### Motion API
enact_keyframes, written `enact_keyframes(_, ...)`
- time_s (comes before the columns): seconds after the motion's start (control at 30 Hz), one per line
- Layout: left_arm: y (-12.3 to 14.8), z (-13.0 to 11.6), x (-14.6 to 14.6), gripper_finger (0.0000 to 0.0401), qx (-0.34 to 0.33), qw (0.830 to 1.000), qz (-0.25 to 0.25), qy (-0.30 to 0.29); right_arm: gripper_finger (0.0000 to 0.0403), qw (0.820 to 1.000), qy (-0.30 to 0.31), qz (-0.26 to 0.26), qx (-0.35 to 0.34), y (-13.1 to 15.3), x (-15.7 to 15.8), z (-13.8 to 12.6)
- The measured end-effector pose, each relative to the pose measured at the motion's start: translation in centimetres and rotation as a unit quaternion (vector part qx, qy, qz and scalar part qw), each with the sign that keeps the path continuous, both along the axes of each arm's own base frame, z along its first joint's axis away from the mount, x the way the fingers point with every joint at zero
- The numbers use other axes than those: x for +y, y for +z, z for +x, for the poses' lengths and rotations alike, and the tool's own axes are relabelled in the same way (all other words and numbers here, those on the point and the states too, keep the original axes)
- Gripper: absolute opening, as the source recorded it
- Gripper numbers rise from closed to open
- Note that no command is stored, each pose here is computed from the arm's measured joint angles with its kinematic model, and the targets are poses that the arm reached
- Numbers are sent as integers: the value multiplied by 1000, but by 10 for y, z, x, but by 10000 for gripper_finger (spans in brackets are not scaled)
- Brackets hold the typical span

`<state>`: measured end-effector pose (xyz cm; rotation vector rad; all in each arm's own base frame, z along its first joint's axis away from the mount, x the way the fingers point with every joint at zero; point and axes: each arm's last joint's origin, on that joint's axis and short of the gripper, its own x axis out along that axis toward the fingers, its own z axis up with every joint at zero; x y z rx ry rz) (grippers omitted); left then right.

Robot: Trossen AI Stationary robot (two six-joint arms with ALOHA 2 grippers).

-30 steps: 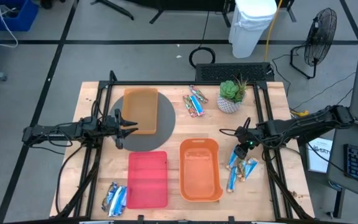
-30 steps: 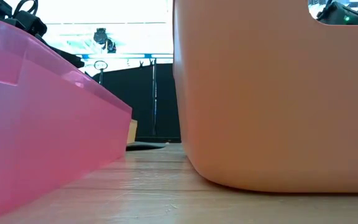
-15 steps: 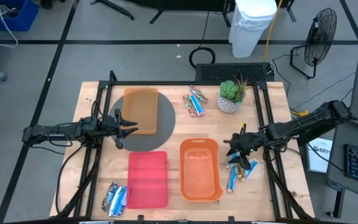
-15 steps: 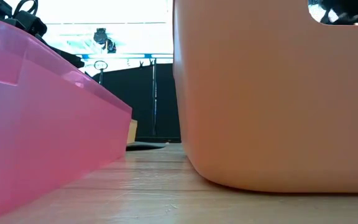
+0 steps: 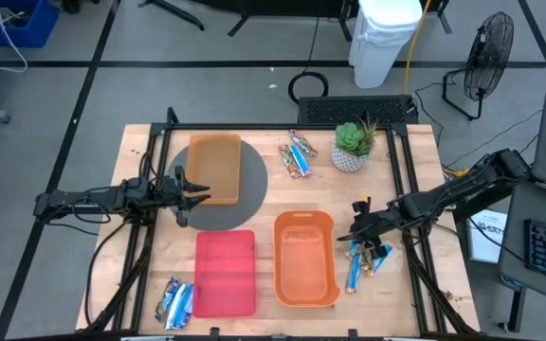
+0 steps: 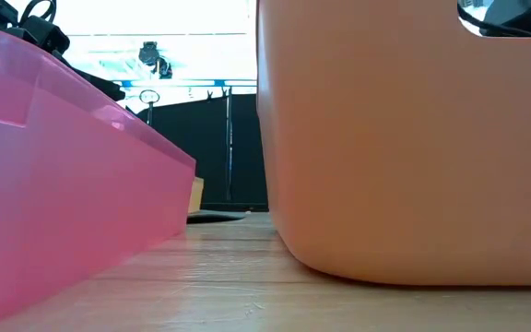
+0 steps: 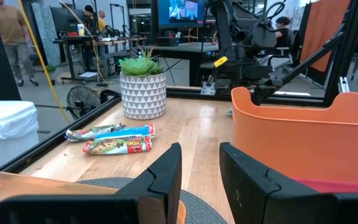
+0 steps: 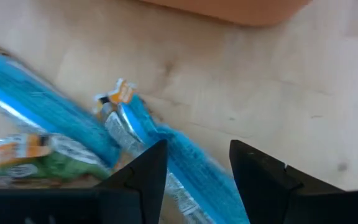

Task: Pick and place Granola Bars by type
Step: Put the yellow granola bar into the orange bin

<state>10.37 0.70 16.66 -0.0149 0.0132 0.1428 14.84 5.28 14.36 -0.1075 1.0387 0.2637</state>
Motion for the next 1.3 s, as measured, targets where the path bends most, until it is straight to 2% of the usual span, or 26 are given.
enact_keyframes(0.27, 0, 0, 0, 113, 0, 1000, 0, 0, 167, 996, -17, 82, 27, 1, 4, -1)
enact_keyframes(0.37, 0, 0, 0, 113, 0, 1000, 0, 0, 166, 996, -15, 78, 38, -1, 3, -2)
enact_keyframes(0.53, 0, 0, 0, 113, 0, 1000, 0, 0, 160, 997, -16, 41, 57, -12, 2, -2)
enact_keyframes(0.67, 0, 0, 0, 113, 0, 1000, 0, 0, 140, 997, -22, 25, 64, -16, 1, -1)
enact_keyframes(1.0, 0, 0, 0, 113, 0, 1000, 0, 0, 19, 999, -21, 44, 12, -5, 1, -1)
enact_keyframes(1.3, 0, 0, 0, 113, 0, 1000, 0, 0, 8, 995, -36, 40, -84, 21, -2, -2)
